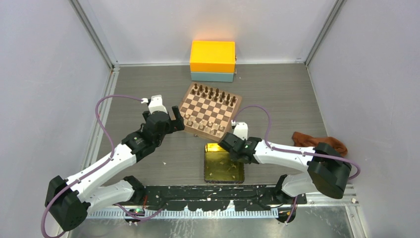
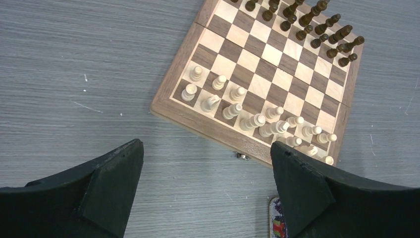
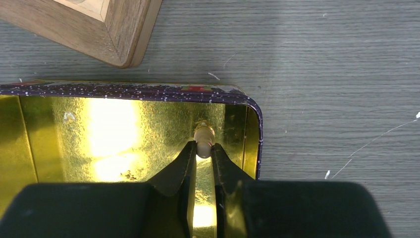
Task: Set up the chess pieces on the board
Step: Pick up the chess piece from the storage box, then place the chess piece on the chessboard.
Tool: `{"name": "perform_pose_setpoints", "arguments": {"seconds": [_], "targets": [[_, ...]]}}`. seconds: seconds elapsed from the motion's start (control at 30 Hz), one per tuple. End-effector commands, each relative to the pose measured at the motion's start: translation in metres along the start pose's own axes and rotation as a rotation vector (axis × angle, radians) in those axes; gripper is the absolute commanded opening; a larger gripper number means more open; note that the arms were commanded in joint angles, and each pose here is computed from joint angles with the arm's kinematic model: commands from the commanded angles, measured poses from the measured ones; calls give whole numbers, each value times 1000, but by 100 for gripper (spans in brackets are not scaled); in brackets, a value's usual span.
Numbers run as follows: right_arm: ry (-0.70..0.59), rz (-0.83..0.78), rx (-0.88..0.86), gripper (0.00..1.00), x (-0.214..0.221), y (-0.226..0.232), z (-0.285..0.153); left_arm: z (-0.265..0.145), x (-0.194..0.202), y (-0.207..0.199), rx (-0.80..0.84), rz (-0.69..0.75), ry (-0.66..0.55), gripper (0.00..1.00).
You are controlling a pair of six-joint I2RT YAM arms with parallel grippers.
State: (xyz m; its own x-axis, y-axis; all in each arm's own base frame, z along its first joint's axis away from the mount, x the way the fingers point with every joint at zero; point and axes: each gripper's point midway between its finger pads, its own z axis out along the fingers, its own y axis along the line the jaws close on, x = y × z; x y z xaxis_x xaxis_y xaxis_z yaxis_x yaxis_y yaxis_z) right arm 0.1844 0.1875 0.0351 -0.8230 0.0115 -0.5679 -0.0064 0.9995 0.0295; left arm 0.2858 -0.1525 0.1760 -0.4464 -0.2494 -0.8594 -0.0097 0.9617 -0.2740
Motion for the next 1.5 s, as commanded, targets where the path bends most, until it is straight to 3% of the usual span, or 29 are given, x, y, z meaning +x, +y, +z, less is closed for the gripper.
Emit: {"name": "perform_pose_setpoints", "arguments": {"seconds": [0.0, 0.1, 0.57, 0.87, 1.2, 1.47], "targets": [[-58, 34, -8, 9, -16, 7, -3, 0, -15, -7, 18, -33, -57, 100], [-70, 17, -8, 1, -24, 7, -9, -1, -16, -7, 19, -34, -59, 100], [-135, -33, -104, 1, -64, 29, -50, -8, -20, -3, 18, -41, -75, 100], [-181, -143, -119, 1, -121, 57, -72, -11, -24, -2, 18, -47, -82, 100], [-114, -240, -146, 1, -189, 91, -34, -16, -26, 0, 16, -45, -86, 100], [-60, -290, -173, 1, -215, 125, 9, -19, -27, 2, 13, -44, -89, 100]]}}
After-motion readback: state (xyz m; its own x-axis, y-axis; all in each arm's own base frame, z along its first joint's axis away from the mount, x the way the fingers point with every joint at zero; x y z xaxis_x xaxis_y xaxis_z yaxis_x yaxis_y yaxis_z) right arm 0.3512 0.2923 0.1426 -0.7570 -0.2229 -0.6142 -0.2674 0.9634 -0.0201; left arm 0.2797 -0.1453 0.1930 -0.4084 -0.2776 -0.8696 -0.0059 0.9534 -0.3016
